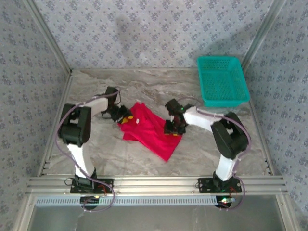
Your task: Fold the inside-out t-shirt
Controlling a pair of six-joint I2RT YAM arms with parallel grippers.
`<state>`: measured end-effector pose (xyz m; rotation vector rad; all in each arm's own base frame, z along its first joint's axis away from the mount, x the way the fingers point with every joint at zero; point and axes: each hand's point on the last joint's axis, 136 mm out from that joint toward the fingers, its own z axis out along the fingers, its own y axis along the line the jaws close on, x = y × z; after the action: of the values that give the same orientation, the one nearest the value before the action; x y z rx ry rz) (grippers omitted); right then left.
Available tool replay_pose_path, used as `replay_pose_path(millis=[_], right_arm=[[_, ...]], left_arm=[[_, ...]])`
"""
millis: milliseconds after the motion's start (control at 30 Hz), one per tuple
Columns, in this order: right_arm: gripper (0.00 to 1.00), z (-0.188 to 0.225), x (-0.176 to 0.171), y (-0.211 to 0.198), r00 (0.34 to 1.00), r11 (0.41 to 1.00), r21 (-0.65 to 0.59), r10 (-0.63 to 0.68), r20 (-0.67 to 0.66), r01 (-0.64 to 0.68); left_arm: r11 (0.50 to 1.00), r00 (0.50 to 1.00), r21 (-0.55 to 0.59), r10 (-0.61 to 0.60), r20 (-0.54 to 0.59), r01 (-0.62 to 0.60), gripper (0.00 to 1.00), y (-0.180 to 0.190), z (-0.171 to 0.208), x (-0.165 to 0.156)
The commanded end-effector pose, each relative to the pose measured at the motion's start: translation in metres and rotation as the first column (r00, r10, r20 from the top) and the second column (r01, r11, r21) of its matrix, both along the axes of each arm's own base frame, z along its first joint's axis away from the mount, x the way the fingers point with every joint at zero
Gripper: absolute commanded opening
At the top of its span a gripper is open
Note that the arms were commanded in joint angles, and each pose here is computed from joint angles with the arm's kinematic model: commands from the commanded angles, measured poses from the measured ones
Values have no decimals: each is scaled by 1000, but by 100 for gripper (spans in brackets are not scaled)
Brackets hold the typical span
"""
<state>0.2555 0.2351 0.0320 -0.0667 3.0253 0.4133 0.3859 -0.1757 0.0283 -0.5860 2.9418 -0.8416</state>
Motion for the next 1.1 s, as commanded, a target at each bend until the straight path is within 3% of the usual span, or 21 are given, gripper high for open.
replay_pose_path(millis=[0, 100, 267, 433, 567, 700, 833, 967, 1067], right_arm=[[47, 37, -24, 24, 991, 999, 42, -2, 132, -4], [49, 67, -19, 28, 979, 995, 95, 16, 204, -36], [53, 89, 45, 29, 934, 986, 107, 84, 348, -129], [57, 75, 114, 47, 928, 978, 107, 131, 349, -178], [54, 56, 142, 73, 946, 963, 180, 144, 289, -201], [47, 36, 139, 84, 966, 956, 230, 128, 225, -180], [41, 13, 113, 77, 986, 970, 215, 83, 142, -113], [41, 11, 68, 64, 994, 985, 168, 32, 105, -50], [42, 31, 56, 49, 986, 993, 109, 17, 168, -35]], left_arm=[[995, 992, 19, -96, 88, 94, 34, -23, 10, 46], [986, 975, 11, -167, 149, 167, 35, -40, 47, 64], [982, 966, 40, -187, 177, 183, 42, -18, 81, 53], [989, 982, 57, -140, 124, 134, 45, 14, 71, 17], [994, 990, 3, -106, 99, 106, 47, 11, 49, -6], [995, 994, -40, -93, 50, 95, 47, 0, 20, -12], [994, 994, -19, -104, 35, 105, 46, -5, 3, 1], [992, 990, 8, -130, 53, 129, 42, -5, 9, 17], [989, 985, 30, -149, 84, 147, 40, -3, 25, 23]])
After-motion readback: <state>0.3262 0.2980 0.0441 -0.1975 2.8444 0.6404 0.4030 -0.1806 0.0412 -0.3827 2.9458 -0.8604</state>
